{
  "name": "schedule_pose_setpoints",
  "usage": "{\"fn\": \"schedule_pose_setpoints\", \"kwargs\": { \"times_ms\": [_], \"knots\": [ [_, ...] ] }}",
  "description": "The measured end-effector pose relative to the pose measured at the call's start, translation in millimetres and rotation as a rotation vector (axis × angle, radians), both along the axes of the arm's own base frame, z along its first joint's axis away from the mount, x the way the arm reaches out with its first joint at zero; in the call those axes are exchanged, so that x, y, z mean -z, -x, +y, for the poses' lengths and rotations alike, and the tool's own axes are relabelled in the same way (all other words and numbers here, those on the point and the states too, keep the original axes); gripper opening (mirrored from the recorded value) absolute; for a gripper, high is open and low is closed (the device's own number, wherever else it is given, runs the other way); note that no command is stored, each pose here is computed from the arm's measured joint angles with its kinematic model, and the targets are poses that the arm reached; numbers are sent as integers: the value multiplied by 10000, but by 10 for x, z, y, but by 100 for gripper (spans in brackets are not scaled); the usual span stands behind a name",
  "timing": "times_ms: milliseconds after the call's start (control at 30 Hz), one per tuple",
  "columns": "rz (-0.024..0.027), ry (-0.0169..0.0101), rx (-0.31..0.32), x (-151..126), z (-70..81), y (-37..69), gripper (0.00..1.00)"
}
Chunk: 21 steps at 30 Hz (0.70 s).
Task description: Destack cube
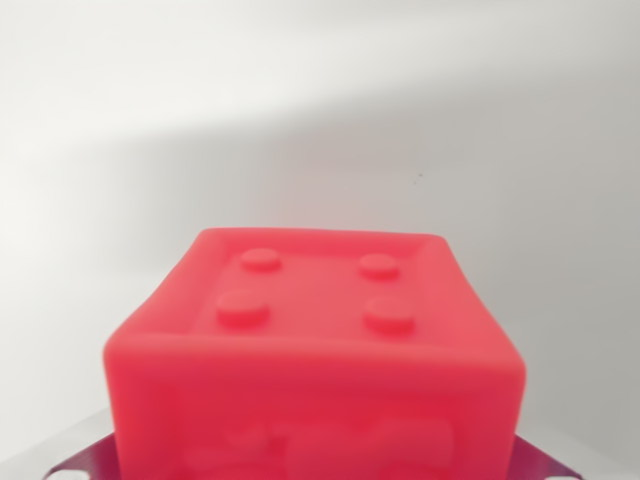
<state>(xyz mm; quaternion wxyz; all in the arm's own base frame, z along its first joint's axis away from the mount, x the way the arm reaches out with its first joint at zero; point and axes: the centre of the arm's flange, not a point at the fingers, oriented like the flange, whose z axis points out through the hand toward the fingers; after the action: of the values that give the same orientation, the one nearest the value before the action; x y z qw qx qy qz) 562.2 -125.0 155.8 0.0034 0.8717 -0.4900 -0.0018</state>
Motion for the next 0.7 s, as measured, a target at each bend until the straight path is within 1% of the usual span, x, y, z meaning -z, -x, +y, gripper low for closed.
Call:
{"fn": "schedule_pose_setpoints", "kwargs": {
  "times_ms": [300,567,700],
  "knots": [
    [2,-4,2,188,-1,0,0],
    [-4,-12,5,294,-2,-1,0],
    [3,-13,3,335,0,0,0]
  ]
}}
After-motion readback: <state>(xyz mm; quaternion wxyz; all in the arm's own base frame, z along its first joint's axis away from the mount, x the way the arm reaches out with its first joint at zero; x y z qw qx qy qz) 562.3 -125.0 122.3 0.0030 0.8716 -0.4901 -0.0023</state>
